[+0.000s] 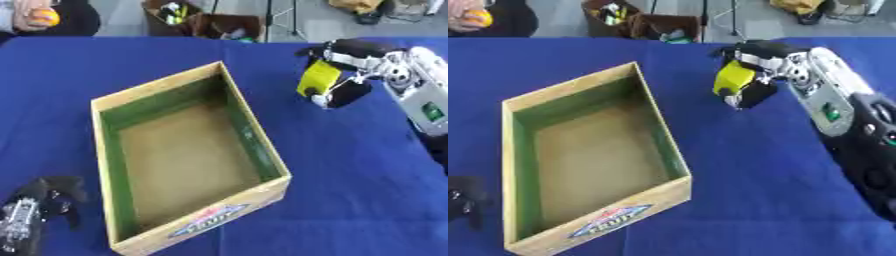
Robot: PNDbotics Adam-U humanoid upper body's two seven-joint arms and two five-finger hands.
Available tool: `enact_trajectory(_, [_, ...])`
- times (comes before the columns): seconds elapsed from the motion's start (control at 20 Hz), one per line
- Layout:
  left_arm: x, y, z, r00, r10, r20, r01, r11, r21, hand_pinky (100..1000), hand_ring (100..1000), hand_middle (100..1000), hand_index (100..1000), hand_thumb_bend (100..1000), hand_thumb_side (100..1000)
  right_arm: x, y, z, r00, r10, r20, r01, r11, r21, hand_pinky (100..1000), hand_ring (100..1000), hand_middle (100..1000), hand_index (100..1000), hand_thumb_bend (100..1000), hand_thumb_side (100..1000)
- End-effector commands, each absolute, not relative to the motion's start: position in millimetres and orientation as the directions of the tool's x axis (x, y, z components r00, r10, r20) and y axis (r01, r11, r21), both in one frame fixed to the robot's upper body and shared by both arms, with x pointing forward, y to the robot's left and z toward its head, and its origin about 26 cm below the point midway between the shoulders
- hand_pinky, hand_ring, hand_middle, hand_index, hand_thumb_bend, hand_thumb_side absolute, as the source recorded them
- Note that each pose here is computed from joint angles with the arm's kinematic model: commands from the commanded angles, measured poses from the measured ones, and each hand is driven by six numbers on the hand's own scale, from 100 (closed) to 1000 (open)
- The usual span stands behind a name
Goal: Pick up objects on the table and place them in the box.
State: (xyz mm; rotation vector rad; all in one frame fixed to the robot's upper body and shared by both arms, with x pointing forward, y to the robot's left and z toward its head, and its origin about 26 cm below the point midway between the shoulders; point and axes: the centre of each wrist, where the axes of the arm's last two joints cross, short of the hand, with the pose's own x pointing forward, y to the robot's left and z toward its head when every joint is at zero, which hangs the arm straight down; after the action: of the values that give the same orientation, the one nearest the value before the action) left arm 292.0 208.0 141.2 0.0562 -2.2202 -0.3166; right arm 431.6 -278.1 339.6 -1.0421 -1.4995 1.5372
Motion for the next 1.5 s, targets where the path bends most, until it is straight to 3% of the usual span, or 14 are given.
enact_trajectory(0.05, [290.7,208.8,145.0,-0.633,-0.155,0.759,0.069,0.965,0.255,264,511,467,643,100,1000,423.1,-274.2,359.8,-0.411,0.908,-0.079,0.097,-0.042,-0.994,476,456,689,988,100,199])
enact_trajectory(0.7, [292.0,209.9,145.2,-0.624,-0.146,0.767,0.077,0.966,0.247,265,509,466,642,100,1000,408.5,-249.1,375.3,-0.474,0.873,-0.117,0.149,-0.051,-0.988,433,433,638,956,100,198])
enact_trajectory(1.05, [292.5,211.0,145.4,-0.619,-0.138,0.773,0.083,0.967,0.239,266,509,466,642,100,997,392.9,-213.9,387.0,-0.563,0.812,-0.152,0.177,-0.061,-0.982,428,429,629,964,100,199])
enact_trajectory(1.1, [292.5,211.1,145.4,-0.618,-0.137,0.774,0.084,0.968,0.238,266,509,466,642,100,1000,390.2,-207.7,388.5,-0.582,0.799,-0.154,0.179,-0.060,-0.982,426,425,625,963,100,317])
enact_trajectory(1.15, [292.5,211.2,145.3,-0.617,-0.135,0.775,0.085,0.968,0.236,266,509,466,642,100,996,387.7,-201.7,389.8,-0.599,0.785,-0.154,0.179,-0.057,-0.982,426,425,625,962,100,200])
enact_trajectory(1.5, [292.9,211.7,145.4,-0.612,-0.125,0.781,0.090,0.970,0.226,267,508,467,642,100,994,375.0,-161.8,391.6,-0.696,0.704,-0.139,0.152,-0.044,-0.987,416,413,615,958,100,201])
